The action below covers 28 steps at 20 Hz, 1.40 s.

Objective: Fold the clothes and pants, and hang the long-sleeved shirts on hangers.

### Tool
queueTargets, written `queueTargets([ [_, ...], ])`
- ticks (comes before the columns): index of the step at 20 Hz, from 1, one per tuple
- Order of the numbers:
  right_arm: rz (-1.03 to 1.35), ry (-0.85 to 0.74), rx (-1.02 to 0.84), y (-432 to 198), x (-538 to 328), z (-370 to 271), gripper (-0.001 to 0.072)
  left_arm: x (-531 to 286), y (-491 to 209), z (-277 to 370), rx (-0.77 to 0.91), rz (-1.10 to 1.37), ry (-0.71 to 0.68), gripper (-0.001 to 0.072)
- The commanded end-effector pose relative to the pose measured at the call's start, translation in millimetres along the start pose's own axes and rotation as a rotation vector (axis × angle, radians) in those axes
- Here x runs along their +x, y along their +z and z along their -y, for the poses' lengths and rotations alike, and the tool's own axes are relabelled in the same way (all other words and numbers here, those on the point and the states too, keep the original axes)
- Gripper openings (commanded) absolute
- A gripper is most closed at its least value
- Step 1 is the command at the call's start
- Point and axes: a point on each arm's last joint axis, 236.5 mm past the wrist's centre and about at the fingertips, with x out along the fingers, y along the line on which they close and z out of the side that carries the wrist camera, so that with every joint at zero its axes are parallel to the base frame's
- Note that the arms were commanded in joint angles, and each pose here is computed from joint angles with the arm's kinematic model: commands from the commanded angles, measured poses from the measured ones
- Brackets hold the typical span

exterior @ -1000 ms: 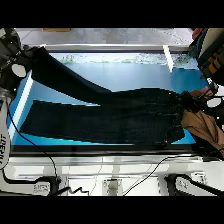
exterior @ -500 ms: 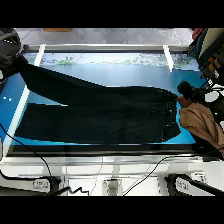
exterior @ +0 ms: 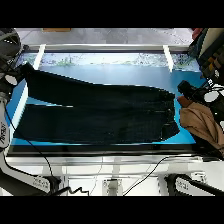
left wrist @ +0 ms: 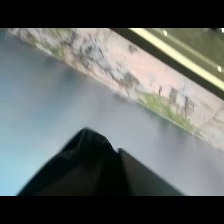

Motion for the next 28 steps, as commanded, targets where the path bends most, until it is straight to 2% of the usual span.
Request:
queueTargets([
  [1, 0.001, 0.0, -0.002, 0.3, 0.0, -0.4, 0.0319, 17.8, -8.7, -8.7, -0.003, 0.052, 0.019, 0.0701],
  [7, -0.001, 0.0, -0.002, -0.2, 0.0, -0.4, 0.0319, 10.1, -1.5, -0.2, -0.001, 0.046, 0.005, 0.0712],
  [11, -0.005, -0.001, -0.003, -1.0, 0.0, -0.1, 0.0319, -11.3, -36.8, 6.6, -0.002, -0.19, -0.02, 0.0704],
  [12, -0.004, -0.004, -0.009, -1.0, 0.0, 0.6, 0.0319, -18.3, -55.4, -1.2, -0.039, -0.285, -0.01, 0.0685],
  [14, -0.004, -0.017, -0.032, -0.9, -0.1, 3.7, 0.0319, -31.8, -87.1, -23.5, -0.243, -0.443, 0.055, 0.0651],
  [15, -0.004, -0.024, -0.044, -0.8, -0.1, 5.3, 0.0319, -37.7, -96.9, -31.6, -0.295, -0.493, 0.08, 0.065],
  [19, -0.006, -0.028, -0.052, -1.1, -0.1, 6.4, 0.0319, -46.2, -112.5, -51.5, -0.22, -0.561, 0.137, 0.065],
  [25, -0.046, -0.027, -0.044, -10.7, -0.5, 6.2, 0.0319, -37.3, -174.7, -69.2, -0.387, -0.685, 0.254, 0.0647],
  [28, -0.069, -0.024, -0.038, -16.0, -0.9, 5.6, 0.0319, -18.3, -179.6, -68.2, -0.425, -0.627, 0.256, 0.0642],
])
